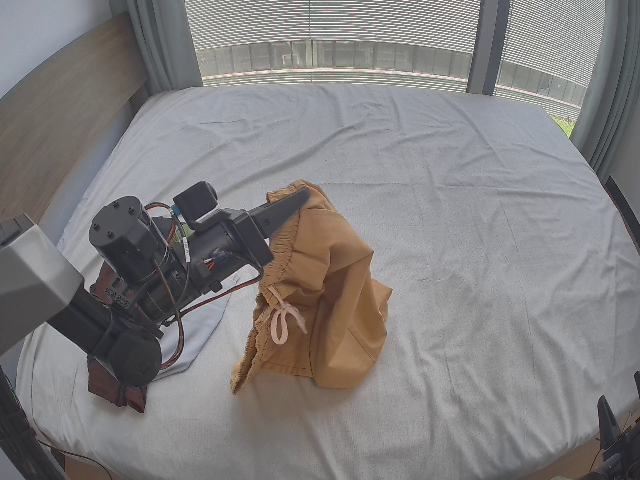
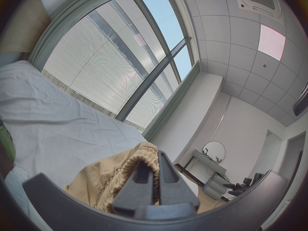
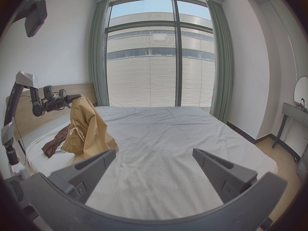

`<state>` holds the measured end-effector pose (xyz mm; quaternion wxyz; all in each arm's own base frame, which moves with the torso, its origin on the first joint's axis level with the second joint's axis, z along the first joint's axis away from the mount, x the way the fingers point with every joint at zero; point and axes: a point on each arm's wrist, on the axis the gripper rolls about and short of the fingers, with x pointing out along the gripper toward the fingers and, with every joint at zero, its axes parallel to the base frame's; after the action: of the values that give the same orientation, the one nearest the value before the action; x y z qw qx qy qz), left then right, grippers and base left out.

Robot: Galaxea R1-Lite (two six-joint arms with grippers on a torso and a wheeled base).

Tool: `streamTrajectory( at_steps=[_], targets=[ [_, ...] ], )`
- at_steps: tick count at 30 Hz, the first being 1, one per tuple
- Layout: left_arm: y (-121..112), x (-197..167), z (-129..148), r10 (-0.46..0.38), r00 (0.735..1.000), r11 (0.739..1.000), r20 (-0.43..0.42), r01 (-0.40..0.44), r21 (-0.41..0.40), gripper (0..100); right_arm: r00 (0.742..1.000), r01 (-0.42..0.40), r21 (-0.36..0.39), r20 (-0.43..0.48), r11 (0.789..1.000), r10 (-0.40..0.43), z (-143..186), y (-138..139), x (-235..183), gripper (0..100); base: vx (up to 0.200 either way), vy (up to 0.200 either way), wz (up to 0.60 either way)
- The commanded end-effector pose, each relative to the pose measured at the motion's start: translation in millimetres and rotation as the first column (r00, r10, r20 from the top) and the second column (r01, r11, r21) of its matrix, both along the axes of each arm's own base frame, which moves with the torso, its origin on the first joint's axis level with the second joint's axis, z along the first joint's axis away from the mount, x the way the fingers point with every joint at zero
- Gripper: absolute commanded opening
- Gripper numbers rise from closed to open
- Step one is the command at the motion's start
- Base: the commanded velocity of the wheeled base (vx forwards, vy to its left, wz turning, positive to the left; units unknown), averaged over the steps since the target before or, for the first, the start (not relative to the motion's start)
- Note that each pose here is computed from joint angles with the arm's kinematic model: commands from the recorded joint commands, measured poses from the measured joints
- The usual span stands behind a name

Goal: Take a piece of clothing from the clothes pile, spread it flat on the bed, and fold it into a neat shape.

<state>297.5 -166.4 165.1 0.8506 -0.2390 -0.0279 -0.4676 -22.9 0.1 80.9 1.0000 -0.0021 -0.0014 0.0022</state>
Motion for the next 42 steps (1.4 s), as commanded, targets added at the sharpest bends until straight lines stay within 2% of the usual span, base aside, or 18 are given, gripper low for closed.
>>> streamTrajectory(
  at_steps=[1, 8, 13, 18, 36, 37, 38, 39, 40, 42],
  targets=[
    [-1.1, 11.0, -1.3, 0.028, 1.000, 1.000, 0.009, -0.028, -0.010, 0, 1.000, -0.002, 0.001, 0.000, 1.000, 0.002, -5.1, 0.0, 0.1, 100, 0.000, 0.000, 0.00],
    [2.8, 26.3, 13.9, 0.122, 0.991, 0.990, 0.050, -0.118, -0.074, 0, 1.000, 0.000, 0.007, 0.000, 1.000, 0.000, -5.1, 0.0, 0.1, 100, 0.000, 0.000, 0.00],
    [6.4, 30.9, 11.5, 0.144, 0.989, 0.987, 0.041, -0.141, -0.078, 0, 1.000, -0.003, 0.007, 0.000, 1.000, 0.003, -5.1, 0.0, 0.1, 100, 0.000, 0.000, 0.00],
    [5.1, 36.5, 4.8, 0.150, 0.988, 0.987, 0.037, -0.147, -0.066, 0, 1.000, -0.003, 0.006, 0.000, 1.000, 0.003, -5.1, 0.0, 0.1, 100, 0.000, 0.000, 0.00],
    [7.3, 34.3, 8.5, 0.150, 0.988, 0.986, 0.041, -0.147, -0.072, 0, 1.000, -0.010, 0.010, 0.019, 1.000, 0.009, -3.2, 0.2, 0.0, 100, 0.000, 0.000, 0.00],
    [7.3, 34.3, 8.5, 0.150, 0.988, 0.986, 0.039, -0.147, -0.073, 0, 0.997, -0.008, 0.016, 0.081, 1.000, 0.006, 8.3, 0.3, -2.6, 100, 0.000, 0.000, 0.00],
    [7.3, 34.3, 8.5, 0.150, 0.988, 0.986, 0.039, -0.147, -0.073, 0, 0.997, -0.008, 0.016, 0.081, 1.000, 0.006, 8.3, 0.3, -2.6, 100, 0.000, 0.000, 0.00],
    [9.5, 35.0, 9.1, 0.156, 0.987, 0.986, 0.041, -0.152, -0.074, 0, 0.953, -0.008, 0.029, 0.302, 1.000, -0.001, 66.5, 0.7, -17.2, 100, 0.000, 0.000, 0.00],
    [9.3, 35.3, 9.8, 0.154, 0.987, 0.986, 0.044, -0.151, -0.075, 0, 0.953, -0.011, 0.028, 0.302, 1.000, 0.002, 84.7, 0.4, -14.6, 100, 0.000, 0.000, 0.00],
    [9.4, 35.1, 10.7, 0.154, 0.987, 0.986, 0.046, -0.151, -0.077, 0, 0.975, -0.042, 0.029, 0.221, 0.999, 0.035, 104.6, 0.0, 4.4, 100, 0.000, 0.000, 0.00]
  ],
)
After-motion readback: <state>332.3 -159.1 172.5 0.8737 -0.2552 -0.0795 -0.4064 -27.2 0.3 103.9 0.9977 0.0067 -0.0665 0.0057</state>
